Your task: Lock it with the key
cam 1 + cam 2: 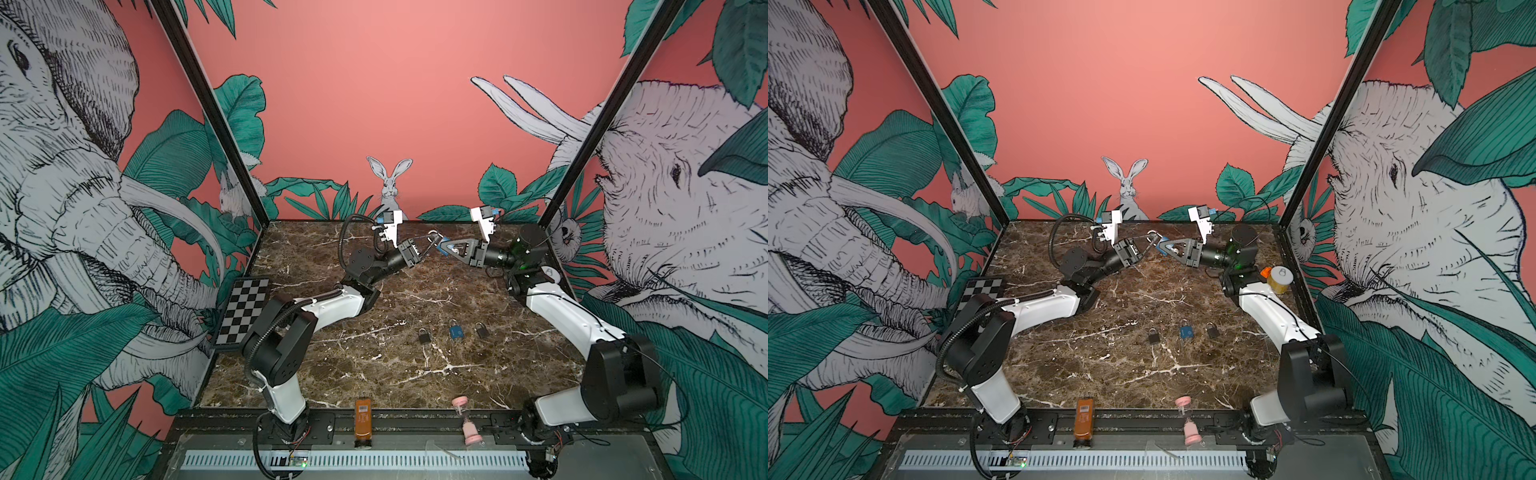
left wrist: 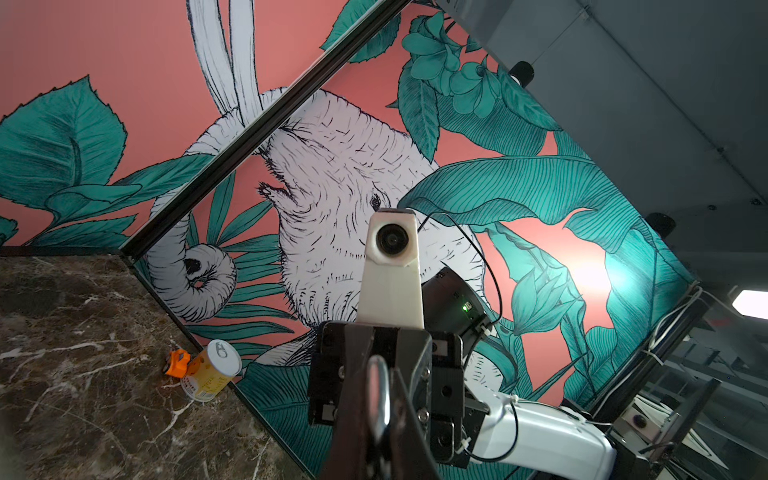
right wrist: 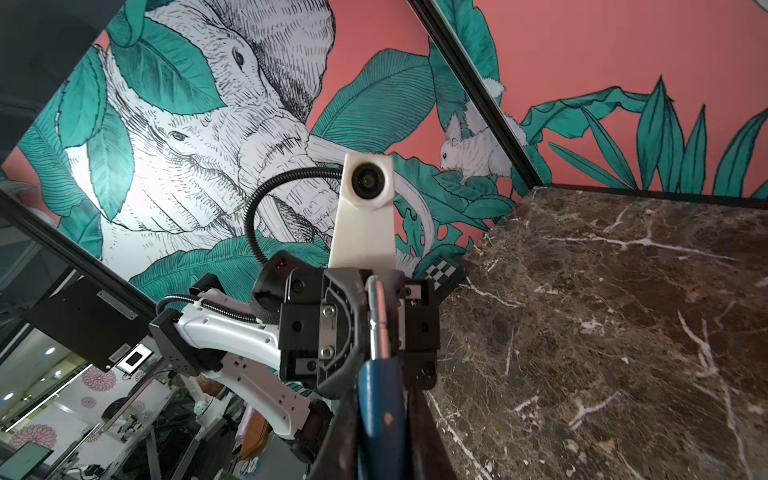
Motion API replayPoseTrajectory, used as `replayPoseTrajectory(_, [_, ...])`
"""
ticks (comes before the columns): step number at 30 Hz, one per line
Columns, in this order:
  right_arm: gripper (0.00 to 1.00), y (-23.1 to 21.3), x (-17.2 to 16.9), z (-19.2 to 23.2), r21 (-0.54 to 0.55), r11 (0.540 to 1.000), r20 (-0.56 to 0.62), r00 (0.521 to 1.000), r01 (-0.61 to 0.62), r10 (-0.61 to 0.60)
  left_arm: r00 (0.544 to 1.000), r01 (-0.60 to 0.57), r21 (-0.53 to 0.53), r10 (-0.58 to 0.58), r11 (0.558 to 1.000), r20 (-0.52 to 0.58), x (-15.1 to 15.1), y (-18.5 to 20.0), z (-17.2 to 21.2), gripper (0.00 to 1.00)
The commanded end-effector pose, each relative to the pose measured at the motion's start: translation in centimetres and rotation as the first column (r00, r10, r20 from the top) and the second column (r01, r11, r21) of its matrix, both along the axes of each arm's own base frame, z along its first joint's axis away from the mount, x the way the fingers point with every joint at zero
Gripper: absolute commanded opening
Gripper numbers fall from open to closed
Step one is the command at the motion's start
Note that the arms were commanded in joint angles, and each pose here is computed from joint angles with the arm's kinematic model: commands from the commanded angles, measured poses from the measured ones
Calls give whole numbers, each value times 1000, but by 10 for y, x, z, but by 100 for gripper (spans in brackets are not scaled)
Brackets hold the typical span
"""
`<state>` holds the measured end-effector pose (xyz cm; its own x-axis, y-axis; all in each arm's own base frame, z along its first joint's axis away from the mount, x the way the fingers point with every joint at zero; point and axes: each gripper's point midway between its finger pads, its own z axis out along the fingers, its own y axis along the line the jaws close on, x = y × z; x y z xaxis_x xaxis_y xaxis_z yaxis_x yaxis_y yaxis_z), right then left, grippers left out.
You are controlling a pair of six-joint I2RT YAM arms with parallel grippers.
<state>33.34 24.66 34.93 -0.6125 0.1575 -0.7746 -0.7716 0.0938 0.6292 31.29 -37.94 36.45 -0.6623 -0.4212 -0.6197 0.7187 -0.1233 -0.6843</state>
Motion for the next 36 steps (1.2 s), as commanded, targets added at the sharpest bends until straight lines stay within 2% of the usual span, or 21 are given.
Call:
replayPoseTrajectory(1, [0, 6, 52, 33, 133, 959, 14, 967, 250, -254, 657, 712, 267, -750, 649, 70, -211, -49, -55, 0])
replayPoseTrajectory(6, [0, 4, 39, 11, 64, 968, -21, 970, 242, -241, 795, 574, 264, -605, 775, 46, -166, -34, -63, 0])
replayPoseTrajectory(8, [0, 3, 30, -2, 12, 974, -41, 974, 225, -224, 828, 527, 266, -558, 807, 50, -152, -26, -61, 0])
replayPoseTrajectory(15, [0, -1, -7, -21, -105, 986, -93, 986, 132, -142, 828, 507, 394, -561, 767, 27, -154, -17, -77, 0])
replayPoseTrajectory(20, [0, -7, -23, -24, -156, 983, -108, 988, 94, -112, 821, 508, 429, -570, 747, 20, -161, -11, -82, 0])
replayPoseTrajectory(21, [0, -7, -24, -23, -157, 983, -105, 988, 94, -112, 821, 508, 431, -570, 746, 17, -161, -10, -82, 2])
replayPoseTrajectory(23, [0, -7, -26, -21, -154, 984, -105, 989, 87, -104, 826, 505, 433, -564, 747, 10, -161, -10, -84, 18])
replayPoseTrajectory(25, [0, -7, -29, -21, -156, 985, -108, 990, 77, -95, 830, 499, 434, -558, 750, 10, -159, -10, -84, 23])
replayPoseTrajectory(28, [0, -9, -33, -22, -175, 982, -105, 990, 78, -97, 838, 485, 435, -545, 759, 17, -156, -10, -83, 23])
replayPoseTrajectory(32, [0, -10, -37, -24, -178, 981, -118, 988, 74, -96, 840, 481, 432, -542, 763, 21, -155, -11, -80, 12])
replayPoseTrajectory(36, [0, -11, -44, -25, -197, 979, -114, 991, 52, -75, 855, 464, 428, -518, 776, 14, -148, -8, -81, 12])
